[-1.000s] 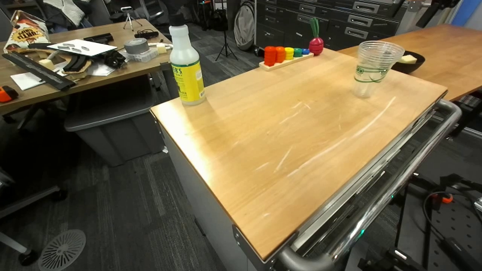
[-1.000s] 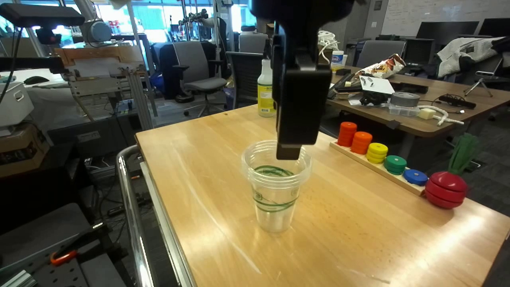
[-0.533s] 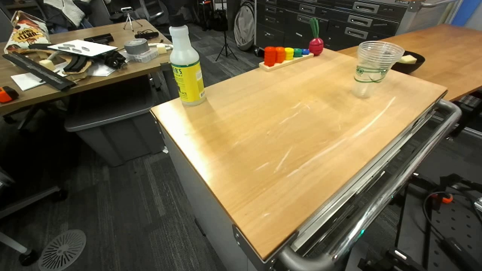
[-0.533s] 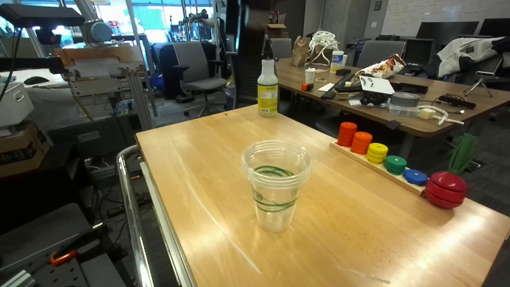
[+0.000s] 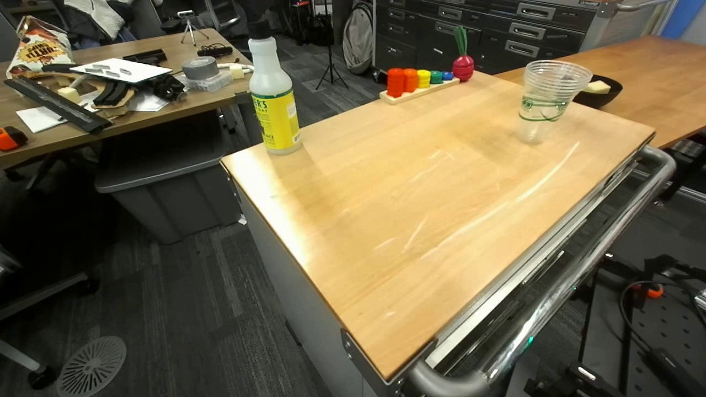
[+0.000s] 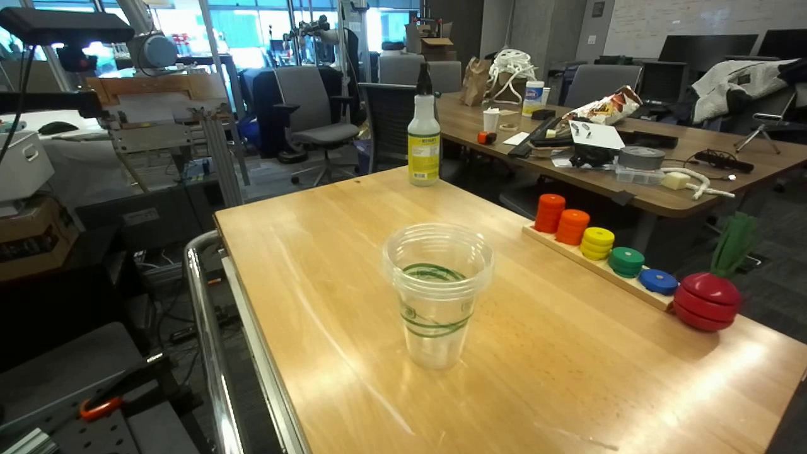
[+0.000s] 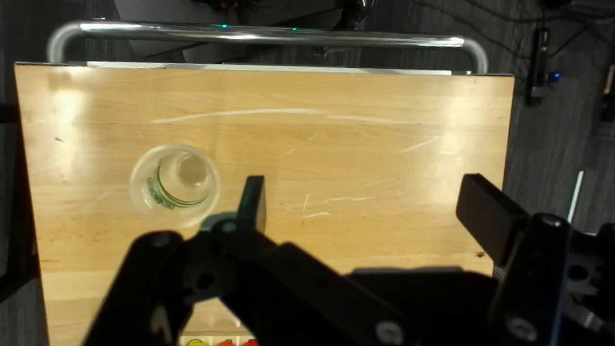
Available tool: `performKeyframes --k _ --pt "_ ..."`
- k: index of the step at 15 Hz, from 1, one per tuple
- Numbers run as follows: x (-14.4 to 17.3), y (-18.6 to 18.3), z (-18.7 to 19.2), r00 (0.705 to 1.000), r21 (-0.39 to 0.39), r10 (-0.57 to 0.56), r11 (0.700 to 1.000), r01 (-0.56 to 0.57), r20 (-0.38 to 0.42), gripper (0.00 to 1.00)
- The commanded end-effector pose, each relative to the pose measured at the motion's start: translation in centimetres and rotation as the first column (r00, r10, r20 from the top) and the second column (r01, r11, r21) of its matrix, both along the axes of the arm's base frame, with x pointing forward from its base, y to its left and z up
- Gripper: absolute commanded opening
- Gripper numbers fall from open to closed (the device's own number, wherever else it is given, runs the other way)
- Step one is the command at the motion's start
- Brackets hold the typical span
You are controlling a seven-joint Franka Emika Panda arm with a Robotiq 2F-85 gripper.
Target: Stack the cups together
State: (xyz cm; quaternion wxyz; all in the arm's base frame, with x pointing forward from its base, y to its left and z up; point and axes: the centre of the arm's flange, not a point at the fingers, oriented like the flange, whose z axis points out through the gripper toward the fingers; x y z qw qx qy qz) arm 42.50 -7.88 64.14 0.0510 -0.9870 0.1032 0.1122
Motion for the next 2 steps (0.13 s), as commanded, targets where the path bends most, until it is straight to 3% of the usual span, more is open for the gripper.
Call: performKeyframes --k 1,2 --pt "0.6 0.52 -0.01 1.0 -0.002 0.017 1.0 -0.017 -0.009 1.0" --pt "1.03 0.71 -0.16 1.0 -0.002 0.027 1.0 -0.027 -0.016 1.0"
